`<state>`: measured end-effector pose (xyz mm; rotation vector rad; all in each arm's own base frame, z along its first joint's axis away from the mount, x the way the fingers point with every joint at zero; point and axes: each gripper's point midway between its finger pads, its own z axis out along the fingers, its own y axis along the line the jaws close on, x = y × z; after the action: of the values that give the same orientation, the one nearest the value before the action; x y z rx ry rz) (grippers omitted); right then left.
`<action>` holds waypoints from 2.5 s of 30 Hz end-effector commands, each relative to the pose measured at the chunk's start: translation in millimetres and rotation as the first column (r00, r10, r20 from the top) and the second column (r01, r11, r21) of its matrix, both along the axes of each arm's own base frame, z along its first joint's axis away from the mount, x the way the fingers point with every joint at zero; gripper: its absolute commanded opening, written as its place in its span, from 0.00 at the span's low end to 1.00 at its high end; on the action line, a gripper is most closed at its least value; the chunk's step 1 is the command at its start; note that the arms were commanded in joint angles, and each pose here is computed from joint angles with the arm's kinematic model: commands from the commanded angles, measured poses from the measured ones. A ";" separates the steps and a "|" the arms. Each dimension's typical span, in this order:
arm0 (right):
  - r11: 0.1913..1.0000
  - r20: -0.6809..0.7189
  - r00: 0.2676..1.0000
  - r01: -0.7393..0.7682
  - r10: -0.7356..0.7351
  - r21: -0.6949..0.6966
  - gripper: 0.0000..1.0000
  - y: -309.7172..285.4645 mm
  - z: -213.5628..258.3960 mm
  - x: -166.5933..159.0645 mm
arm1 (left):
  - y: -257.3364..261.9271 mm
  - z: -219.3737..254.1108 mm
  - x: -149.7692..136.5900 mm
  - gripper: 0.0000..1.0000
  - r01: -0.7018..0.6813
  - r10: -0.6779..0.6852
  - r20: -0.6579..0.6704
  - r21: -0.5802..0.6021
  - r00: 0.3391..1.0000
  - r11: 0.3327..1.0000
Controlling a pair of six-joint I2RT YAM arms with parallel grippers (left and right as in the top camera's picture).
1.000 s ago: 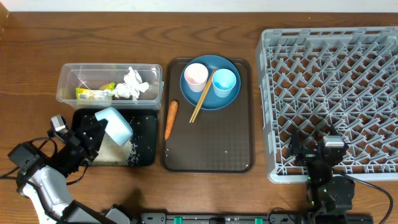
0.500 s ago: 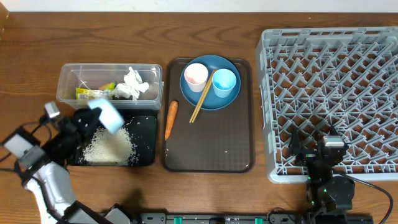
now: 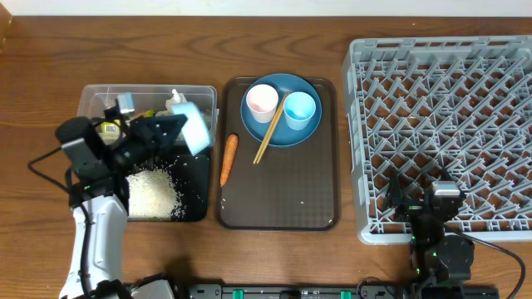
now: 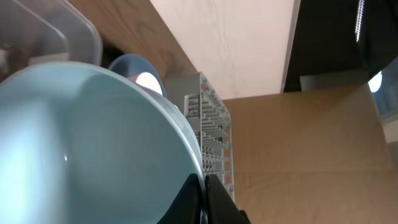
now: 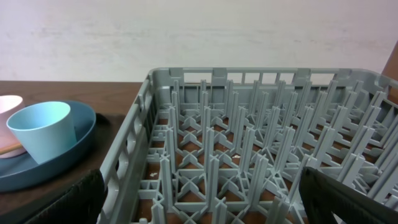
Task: Sort waste into correct bins and load items into the dishwasher rack
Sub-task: 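Tip the bowl with the left gripper to dump rice onto the black tray, then carry the empty bowl right and set it down on the brown tray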
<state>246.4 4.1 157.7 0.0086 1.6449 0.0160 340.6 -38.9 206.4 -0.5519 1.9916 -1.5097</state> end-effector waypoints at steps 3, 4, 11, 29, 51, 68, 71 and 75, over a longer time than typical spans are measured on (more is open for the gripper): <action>1.000 -0.005 1.000 -0.006 0.006 0.003 0.99 1.7 -2.0 0.1 | -7.6 23.2 13.2 0.06 0.000 -0.002 0.044 0.026 0.999 1.000; 1.000 -0.005 1.000 -0.005 0.006 0.003 0.99 1.6 -2.0 0.1 | -6.5 25.9 15.7 0.06 -0.010 0.008 0.049 0.033 0.999 0.999; 1.000 -0.005 1.000 -0.006 0.006 0.003 0.99 1.7 -2.0 0.1 | 3.2 60.8 32.4 0.06 -0.068 0.060 0.104 0.074 0.993 0.995; 1.000 -0.005 1.000 -0.006 0.006 0.003 0.99 1.7 -2.0 0.1 | -7.6 21.1 0.8 0.06 -0.017 0.137 -0.131 0.659 0.982 0.752; 1.000 -0.005 1.000 -0.006 0.006 0.003 0.99 1.7 -2.0 0.1 | -134.0 -63.6 -118.2 0.06 0.434 -0.172 -0.399 0.804 0.901 0.407; 1.000 -0.005 1.000 -0.006 0.006 0.003 0.99 1.7 -2.0 0.1 | -200.1 -115.2 -144.0 0.06 0.460 -0.222 -0.409 0.843 0.885 0.280; 1.000 -0.005 1.000 -0.006 0.006 0.003 0.99 1.7 -2.0 0.1 | -207.6 -128.3 -139.7 0.06 0.452 -0.219 -0.404 0.855 0.888 0.254; 1.000 -0.005 1.000 -0.006 0.006 0.003 0.99 1.7 -2.0 0.1 | -203.5 -146.4 -133.0 0.06 0.441 -0.181 -0.409 0.876 0.894 0.197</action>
<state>246.4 4.1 157.7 0.0086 1.6449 0.0160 199.7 -252.2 69.1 0.3263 2.8497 -0.1682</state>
